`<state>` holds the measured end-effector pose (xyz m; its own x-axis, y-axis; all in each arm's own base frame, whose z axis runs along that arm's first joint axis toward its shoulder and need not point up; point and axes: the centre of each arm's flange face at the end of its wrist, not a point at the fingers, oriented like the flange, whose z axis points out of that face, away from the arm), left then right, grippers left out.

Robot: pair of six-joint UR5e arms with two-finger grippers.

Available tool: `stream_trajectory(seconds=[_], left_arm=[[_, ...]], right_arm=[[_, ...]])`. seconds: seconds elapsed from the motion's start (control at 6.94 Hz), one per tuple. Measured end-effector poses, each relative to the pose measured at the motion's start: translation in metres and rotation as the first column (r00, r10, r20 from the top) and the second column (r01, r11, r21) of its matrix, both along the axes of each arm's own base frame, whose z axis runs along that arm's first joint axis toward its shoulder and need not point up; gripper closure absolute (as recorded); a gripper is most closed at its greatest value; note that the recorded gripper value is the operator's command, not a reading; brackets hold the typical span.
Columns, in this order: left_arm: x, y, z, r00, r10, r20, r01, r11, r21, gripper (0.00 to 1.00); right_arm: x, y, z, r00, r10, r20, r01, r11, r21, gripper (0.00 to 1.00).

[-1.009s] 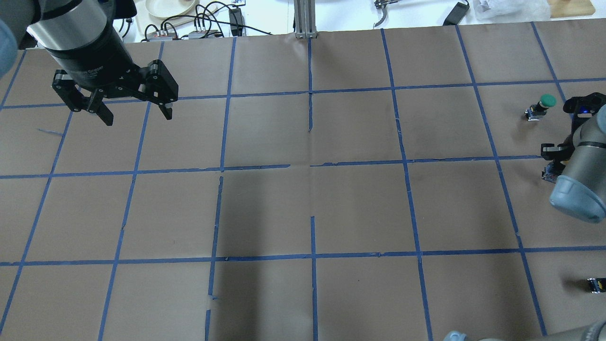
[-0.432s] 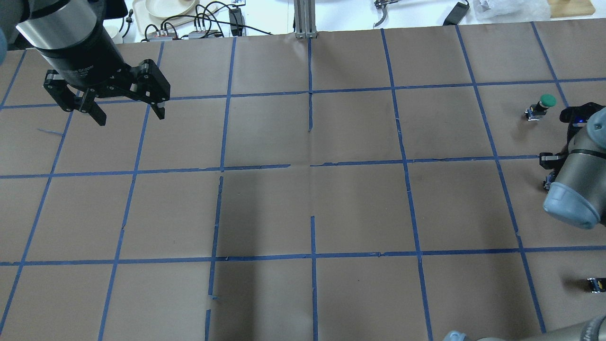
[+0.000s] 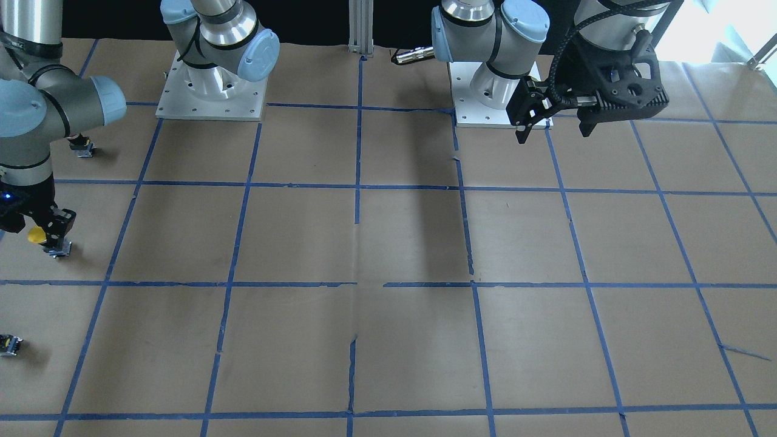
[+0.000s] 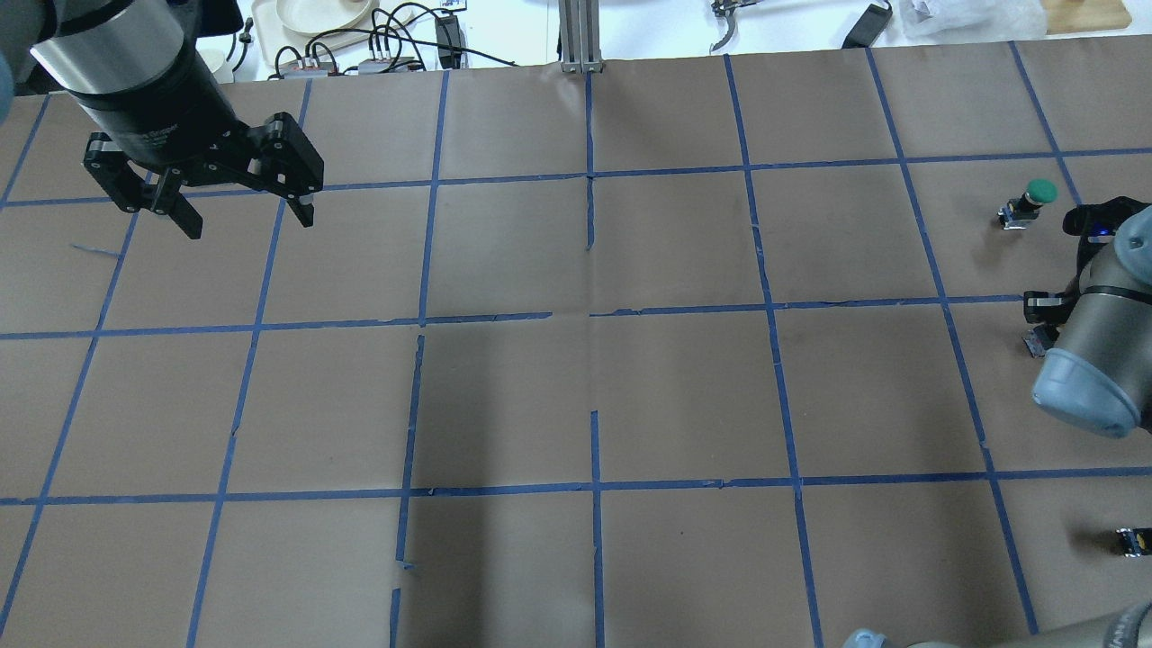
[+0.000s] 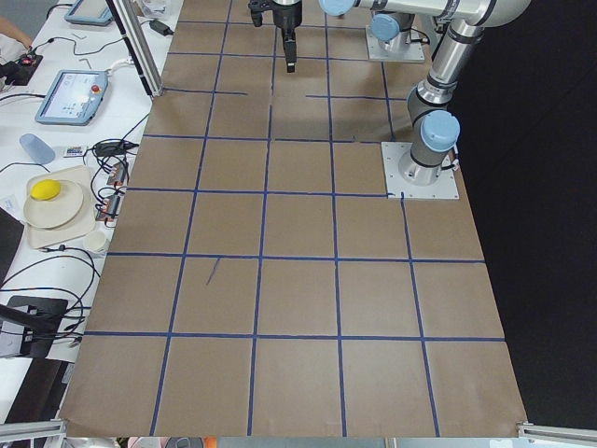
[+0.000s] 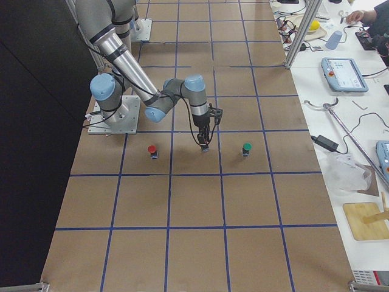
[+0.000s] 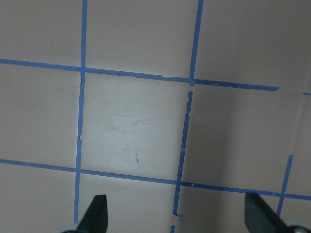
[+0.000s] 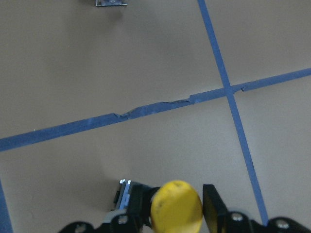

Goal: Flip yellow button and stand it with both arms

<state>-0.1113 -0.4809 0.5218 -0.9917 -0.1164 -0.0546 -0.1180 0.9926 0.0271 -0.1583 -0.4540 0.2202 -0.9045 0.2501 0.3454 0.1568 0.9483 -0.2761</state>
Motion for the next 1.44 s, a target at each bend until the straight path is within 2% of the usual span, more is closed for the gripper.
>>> stream_trajectory(seconds=[0.29,0.58,0.86,1.15,1.44], left_arm=[[0.000,0.000,0.000,1.000,0.000,0.000,0.000,1.000,0.000,0.00],[0.000,0.000,0.000,1.000,0.000,0.000,0.000,1.000,0.000,0.00],[0.000,0.000,0.000,1.000,0.000,0.000,0.000,1.000,0.000,0.00],[0.000,0.000,0.000,1.000,0.000,0.000,0.000,1.000,0.000,0.00],[0.001,0.000,0.000,1.000,0.001,0.000,-0.001,1.000,0.000,0.00]], right_arm=[[0.004,0.001,0.006,1.000,0.008,0.008,-0.008,1.000,0.017,0.00],[0.012,-0.001,0.034,0.999,0.025,0.025,-0.026,0.999,0.046,0.00],[0.019,-0.014,0.094,0.995,0.037,0.091,-0.049,0.989,0.141,0.00],[0.042,-0.018,0.153,0.983,0.049,0.175,-0.093,0.962,0.256,0.00],[0.107,-0.009,0.200,0.976,0.071,0.207,-0.133,0.944,0.303,0.00]])
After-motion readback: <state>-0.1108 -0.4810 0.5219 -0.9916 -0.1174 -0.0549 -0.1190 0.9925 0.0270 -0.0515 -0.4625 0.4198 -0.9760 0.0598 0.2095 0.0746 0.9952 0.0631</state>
